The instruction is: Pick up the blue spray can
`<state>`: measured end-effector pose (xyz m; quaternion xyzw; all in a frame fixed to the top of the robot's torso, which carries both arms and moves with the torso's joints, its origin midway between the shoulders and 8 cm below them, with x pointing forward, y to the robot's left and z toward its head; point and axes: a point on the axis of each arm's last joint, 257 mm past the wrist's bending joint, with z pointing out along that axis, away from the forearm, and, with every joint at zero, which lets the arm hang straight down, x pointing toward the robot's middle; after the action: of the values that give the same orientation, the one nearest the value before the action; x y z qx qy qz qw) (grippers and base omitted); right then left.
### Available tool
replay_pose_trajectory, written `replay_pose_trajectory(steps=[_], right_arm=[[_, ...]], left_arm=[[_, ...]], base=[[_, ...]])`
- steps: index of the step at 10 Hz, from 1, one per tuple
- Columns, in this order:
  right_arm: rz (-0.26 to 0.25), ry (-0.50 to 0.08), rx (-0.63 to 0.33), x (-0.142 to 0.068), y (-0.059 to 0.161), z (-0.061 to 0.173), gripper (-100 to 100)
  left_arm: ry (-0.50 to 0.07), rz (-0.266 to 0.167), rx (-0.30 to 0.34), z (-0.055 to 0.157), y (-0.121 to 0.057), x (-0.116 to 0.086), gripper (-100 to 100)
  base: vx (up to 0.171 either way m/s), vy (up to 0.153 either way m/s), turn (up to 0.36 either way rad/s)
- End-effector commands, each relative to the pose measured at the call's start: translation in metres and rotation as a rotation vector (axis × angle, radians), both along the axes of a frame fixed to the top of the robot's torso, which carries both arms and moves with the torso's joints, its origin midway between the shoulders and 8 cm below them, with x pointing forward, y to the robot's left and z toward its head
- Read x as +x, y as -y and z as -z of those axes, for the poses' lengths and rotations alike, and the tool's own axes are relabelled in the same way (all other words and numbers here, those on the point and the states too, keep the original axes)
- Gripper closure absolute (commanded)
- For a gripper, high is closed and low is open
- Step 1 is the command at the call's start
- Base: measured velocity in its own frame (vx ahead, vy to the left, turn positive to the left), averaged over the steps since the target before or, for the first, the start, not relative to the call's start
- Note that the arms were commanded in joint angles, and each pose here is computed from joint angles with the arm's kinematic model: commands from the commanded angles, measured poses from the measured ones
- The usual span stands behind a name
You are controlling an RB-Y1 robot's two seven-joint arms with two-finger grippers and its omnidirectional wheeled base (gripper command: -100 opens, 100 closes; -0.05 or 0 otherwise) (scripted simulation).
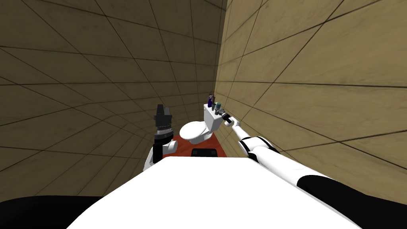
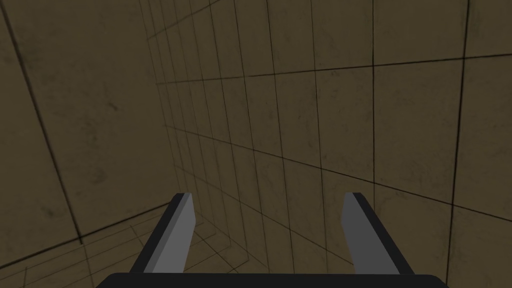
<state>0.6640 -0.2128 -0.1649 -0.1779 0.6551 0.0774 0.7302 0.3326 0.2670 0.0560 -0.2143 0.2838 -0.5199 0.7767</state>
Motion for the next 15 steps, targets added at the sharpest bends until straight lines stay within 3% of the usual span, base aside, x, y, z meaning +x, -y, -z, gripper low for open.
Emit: replay_pose_trajectory(steps=[1, 2, 4, 5, 8, 9, 13, 14, 15], right_arm=[[-0.001, 0.001, 0.002, -0.004, -0.001, 0.001, 100], [0.037, -0.002, 0.018, -0.01, 0.023, 0.003, 100], [0.029, -0.003, 0.023, -0.025, 0.022, 0.012, 100], [0.067, -0.001, 0.034, -0.029, 0.045, 0.009, 100], [0.06, -0.005, 0.038, -0.048, 0.045, 0.02, 100], [0.098, 0.002, 0.045, -0.052, 0.068, 0.014, 100], [0.092, -0.005, 0.047, -0.073, 0.068, 0.025, 100], [0.125, 0.008, 0.049, -0.079, 0.088, 0.016, 100], [0.12, 0.01, 0.049, -0.086, 0.087, 0.016, 100]], left_arm=[[0.0, 0.0, 0.0, 0.0, 0.0, 0.0, 0], [0.0, 0.0, 0.0, 0.0, 0.0, 0.0, 0], [0.0, 0.0, 0.0, 0.0, 0.0, 0.0, 0], [0.0, 0.0, 0.0, 0.0, 0.0, 0.0, 0], [0.0, 0.0, 0.0, 0.0, 0.0, 0.0, 0], [0.0, 0.0, 0.0, 0.0, 0.0, 0.0, 0], [0.0, 0.0, 0.0, 0.0, 0.0, 0.0, 0], [0.0, 0.0, 0.0, 0.0, 0.0, 0.0, 0], [0.0, 0.0, 0.0, 0.0, 0.0, 0.0, 0]], base=[[0.015, 0.005, -0.031], [0.049, 0.016, 0.198], [0.05, 0.008, 0.044], [0.064, 0.022, 0.174], [0.034, 0.009, 0.024], [0.047, 0.011, 0.172], [0.027, 0.004, 0.023], [0.036, 0.013, 0.184], [0.053, 0.008, 0.101]])
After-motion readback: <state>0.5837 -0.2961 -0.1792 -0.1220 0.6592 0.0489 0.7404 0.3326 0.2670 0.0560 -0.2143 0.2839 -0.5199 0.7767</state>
